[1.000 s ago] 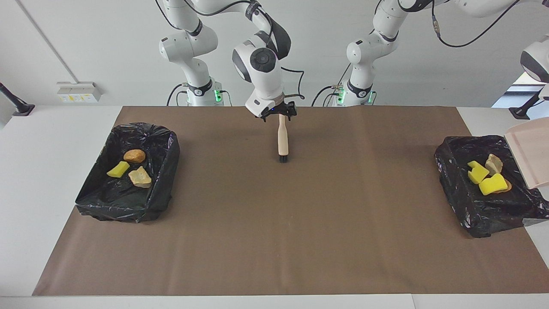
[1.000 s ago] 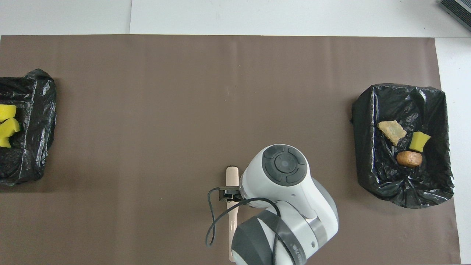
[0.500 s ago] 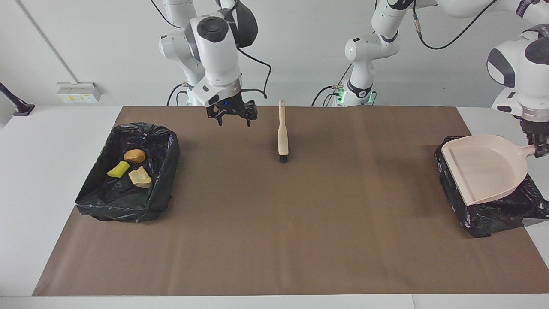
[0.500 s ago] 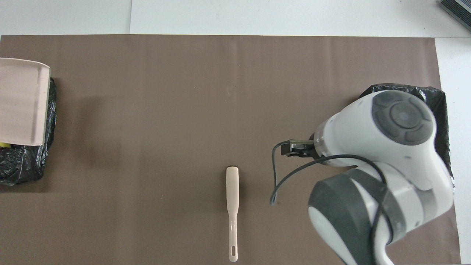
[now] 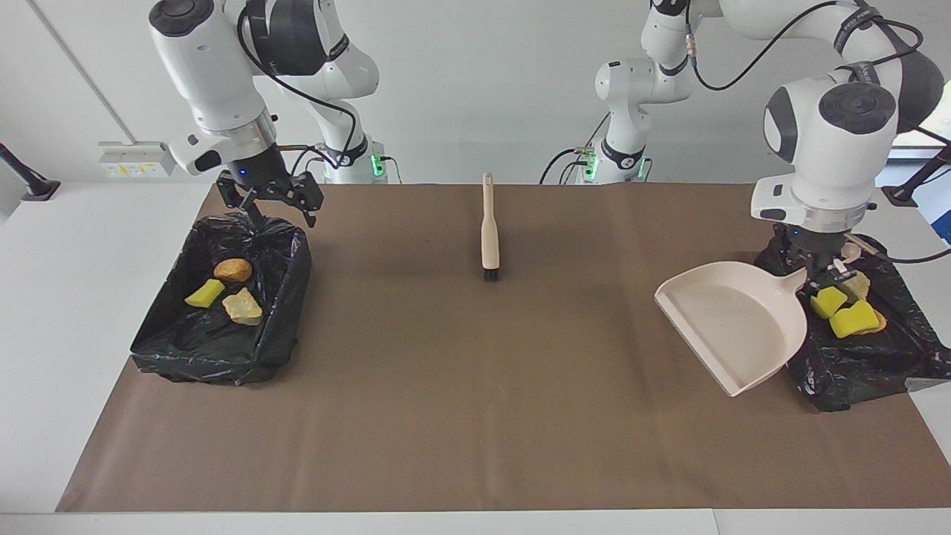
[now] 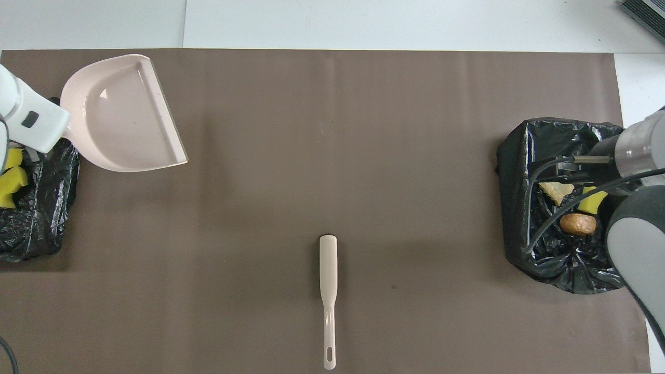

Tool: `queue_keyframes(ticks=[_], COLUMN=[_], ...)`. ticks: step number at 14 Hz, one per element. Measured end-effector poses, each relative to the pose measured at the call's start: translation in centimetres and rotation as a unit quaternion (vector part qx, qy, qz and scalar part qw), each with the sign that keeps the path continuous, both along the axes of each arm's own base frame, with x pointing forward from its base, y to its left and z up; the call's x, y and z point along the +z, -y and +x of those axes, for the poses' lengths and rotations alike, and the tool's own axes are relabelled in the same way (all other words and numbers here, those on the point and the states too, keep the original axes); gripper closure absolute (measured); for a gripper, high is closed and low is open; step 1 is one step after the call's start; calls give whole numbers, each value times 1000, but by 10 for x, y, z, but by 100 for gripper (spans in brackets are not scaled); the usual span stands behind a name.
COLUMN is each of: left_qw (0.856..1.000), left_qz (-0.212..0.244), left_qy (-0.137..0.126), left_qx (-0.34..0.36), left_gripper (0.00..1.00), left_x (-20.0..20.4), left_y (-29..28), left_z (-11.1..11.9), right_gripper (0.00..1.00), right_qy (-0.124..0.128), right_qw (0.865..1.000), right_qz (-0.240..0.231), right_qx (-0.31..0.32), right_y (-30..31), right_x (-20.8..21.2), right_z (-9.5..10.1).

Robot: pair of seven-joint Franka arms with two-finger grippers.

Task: Sweep and dump trash in bin
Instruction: 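Bring the empty dustpan back over the mat while the right gripper withdraws, then set the dustpan down on the mat with the left gripper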

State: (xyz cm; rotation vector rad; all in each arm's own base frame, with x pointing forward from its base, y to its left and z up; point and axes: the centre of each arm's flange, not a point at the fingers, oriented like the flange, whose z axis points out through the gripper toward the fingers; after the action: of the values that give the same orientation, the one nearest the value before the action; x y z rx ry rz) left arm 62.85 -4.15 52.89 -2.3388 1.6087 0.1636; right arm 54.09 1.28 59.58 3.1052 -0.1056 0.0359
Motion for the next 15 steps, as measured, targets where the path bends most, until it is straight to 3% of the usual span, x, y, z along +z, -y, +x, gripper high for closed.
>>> queue_keyframes(ticks=[3,6,11,15], left_qw=[990,961,913,875], left_qz=[-49,-85,-110,-142], left_qy=[13,8,14,6], left_qx=[131,261,391,462], left_gripper=[69,69,69,69], left_x=[-35,-70,-82,-88], left_y=[89,161,245,295], left_z=[-5,-17,-24,-10], right_gripper=[0,0,0,0], right_qy=[-20,-22,-25,-24], right_qw=[1000,1000,1000,1000], right_qz=[-6,-3,-4,-4], right_qx=[5,3,9,12], right_y=[26,28,23,19], right_x=[45,50,47,47], right_z=[-20,-24,-23,-23])
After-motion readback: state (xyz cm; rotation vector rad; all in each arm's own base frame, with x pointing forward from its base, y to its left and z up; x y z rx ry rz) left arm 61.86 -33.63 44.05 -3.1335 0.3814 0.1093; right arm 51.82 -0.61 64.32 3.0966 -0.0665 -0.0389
